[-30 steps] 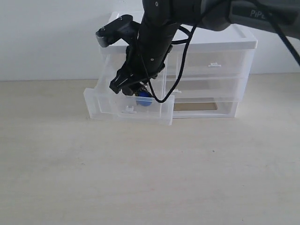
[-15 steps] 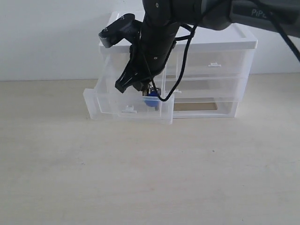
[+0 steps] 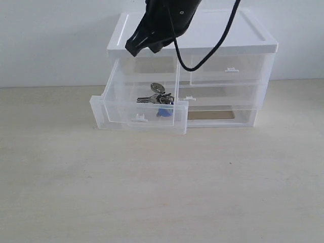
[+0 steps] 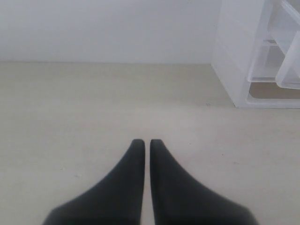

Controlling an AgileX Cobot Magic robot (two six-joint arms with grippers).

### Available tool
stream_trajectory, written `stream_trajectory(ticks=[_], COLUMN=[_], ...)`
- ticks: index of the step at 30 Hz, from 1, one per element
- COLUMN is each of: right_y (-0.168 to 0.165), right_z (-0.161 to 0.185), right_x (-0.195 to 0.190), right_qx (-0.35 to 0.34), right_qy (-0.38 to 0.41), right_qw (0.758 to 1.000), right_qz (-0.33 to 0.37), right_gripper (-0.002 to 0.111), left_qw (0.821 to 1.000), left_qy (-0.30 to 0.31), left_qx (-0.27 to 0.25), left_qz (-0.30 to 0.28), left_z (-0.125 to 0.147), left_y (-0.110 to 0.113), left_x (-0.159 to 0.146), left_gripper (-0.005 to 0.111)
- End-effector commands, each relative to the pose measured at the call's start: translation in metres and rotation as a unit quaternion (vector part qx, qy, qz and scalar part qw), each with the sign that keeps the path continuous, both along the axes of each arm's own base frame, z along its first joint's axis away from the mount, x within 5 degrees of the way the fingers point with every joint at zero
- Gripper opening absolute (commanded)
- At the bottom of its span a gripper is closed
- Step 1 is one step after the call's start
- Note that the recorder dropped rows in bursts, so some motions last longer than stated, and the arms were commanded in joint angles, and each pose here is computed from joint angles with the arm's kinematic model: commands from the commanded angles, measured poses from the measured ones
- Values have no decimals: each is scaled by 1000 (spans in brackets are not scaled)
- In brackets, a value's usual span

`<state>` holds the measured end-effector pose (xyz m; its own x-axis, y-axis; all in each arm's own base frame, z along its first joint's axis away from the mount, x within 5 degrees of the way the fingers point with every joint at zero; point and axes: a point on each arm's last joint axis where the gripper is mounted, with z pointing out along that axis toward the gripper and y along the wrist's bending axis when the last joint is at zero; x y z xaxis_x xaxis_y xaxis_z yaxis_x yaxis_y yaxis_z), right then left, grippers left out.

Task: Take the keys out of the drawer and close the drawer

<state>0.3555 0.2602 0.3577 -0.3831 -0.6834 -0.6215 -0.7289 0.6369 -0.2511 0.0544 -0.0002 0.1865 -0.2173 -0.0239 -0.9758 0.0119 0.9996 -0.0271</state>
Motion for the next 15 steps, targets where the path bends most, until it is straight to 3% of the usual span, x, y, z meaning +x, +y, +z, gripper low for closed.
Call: stream_trajectory(ticks=[1, 3, 5, 10, 15], right_y=[-5, -4, -2, 4, 6], right_z=[4, -8, -21, -47, -73], right_x=[-12, -13, -10, 2, 21], right_qx=[-9, -30, -47, -64, -107], right_qy=[45, 76, 99, 115, 88], right_qw=[999, 996, 994, 991, 990], right_qz=[17, 29, 28, 20, -2], right_gripper=[0, 2, 13, 58, 57], left_qw=[1000, 1000, 1000, 1000, 1000], left_qy=[0, 0, 0, 0, 0], left_qx=[-2, -2, -2, -2, -2], left_qz=[1, 1, 1, 1, 1], left_z=[-1, -1, -1, -1, -1], left_y=[0, 0, 0, 0, 0], left_x=[0, 0, 0, 0, 0], left_gripper=[4, 4, 4, 4, 4])
